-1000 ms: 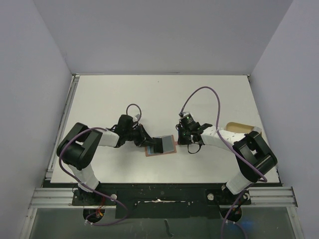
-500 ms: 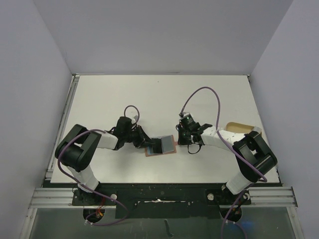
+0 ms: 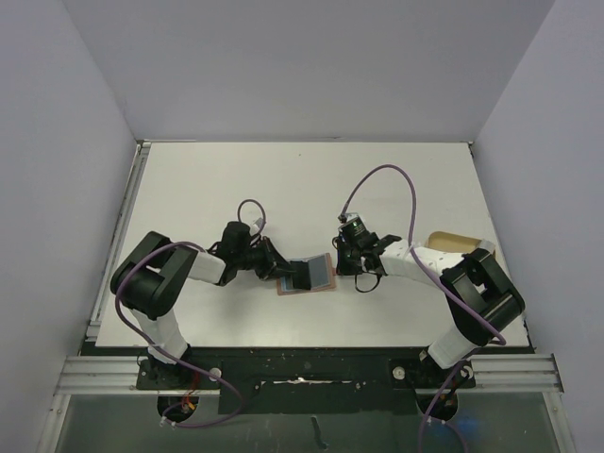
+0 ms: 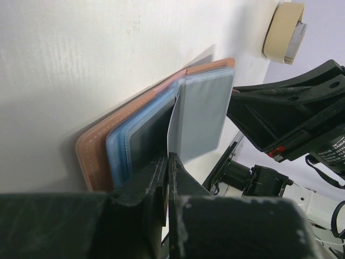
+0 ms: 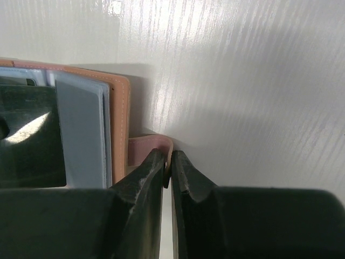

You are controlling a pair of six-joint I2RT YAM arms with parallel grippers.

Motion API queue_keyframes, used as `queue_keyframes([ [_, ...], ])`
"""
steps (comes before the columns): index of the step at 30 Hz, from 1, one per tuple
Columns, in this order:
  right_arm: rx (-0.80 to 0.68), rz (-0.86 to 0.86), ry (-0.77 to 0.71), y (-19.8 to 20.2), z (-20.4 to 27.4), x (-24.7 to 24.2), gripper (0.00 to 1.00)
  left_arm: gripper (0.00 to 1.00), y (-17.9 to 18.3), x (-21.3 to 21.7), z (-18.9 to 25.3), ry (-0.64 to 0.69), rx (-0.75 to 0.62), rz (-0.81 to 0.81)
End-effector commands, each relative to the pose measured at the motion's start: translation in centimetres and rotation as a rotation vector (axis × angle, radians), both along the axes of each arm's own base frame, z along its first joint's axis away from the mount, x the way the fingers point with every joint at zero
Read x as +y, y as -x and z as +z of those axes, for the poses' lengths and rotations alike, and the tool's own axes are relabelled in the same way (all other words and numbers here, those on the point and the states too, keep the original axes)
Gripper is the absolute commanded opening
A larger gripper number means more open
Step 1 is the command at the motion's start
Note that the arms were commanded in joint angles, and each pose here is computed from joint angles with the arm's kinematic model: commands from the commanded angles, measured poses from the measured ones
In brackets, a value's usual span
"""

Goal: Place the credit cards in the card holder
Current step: Insert the credit card into the card holder.

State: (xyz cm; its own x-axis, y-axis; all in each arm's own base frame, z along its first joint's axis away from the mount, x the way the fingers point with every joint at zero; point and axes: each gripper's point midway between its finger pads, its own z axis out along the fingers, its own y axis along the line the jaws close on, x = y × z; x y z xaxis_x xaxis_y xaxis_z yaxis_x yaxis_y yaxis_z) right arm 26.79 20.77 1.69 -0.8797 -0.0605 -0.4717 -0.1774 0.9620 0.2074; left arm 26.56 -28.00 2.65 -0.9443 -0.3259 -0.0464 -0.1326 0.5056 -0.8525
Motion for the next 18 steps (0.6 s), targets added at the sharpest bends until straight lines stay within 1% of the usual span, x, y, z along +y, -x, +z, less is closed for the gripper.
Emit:
queue_keyframes([
  [1,-0.016,0.012,-0.020,-0.2,0.3,0.8,0.08,0.00,-0.3,-0.9,0.9,0.051,-0.044,-0.023],
  [5,-0.013,-0.005,0.008,-0.2,0.3,0.2,0.08,0.00,-0.2,-1.0,1.7,0.063,-0.063,-0.028],
  [6,-0.012,-0.014,0.024,-0.3,0.6,0.0,0.11,0.00,-0.1,-0.9,1.8,0.061,-0.063,-0.025],
  [7,-0.017,-0.025,0.048,-0.4,1.0,-0.4,0.16,0.00,-0.1,-0.9,1.9,0.059,-0.065,-0.023],
  [9,-0.039,-0.038,0.056,-0.8,2.6,-0.6,0.21,0.00,0.0,-0.8,2.0,0.058,-0.066,-0.022],
  [13,-0.108,-0.036,0.000,-1.6,6.1,0.2,0.27,0.00,-0.3,-0.9,2.4,0.061,-0.077,-0.020],
  [16,-0.138,-0.016,-0.056,-2.1,7.3,1.3,0.26,0.00,-0.4,-1.1,2.4,0.063,-0.080,-0.022],
  [18,-0.136,-0.001,-0.079,-2.2,7.1,1.9,0.26,0.00,-0.5,-1.1,2.4,0.068,-0.078,-0.023],
])
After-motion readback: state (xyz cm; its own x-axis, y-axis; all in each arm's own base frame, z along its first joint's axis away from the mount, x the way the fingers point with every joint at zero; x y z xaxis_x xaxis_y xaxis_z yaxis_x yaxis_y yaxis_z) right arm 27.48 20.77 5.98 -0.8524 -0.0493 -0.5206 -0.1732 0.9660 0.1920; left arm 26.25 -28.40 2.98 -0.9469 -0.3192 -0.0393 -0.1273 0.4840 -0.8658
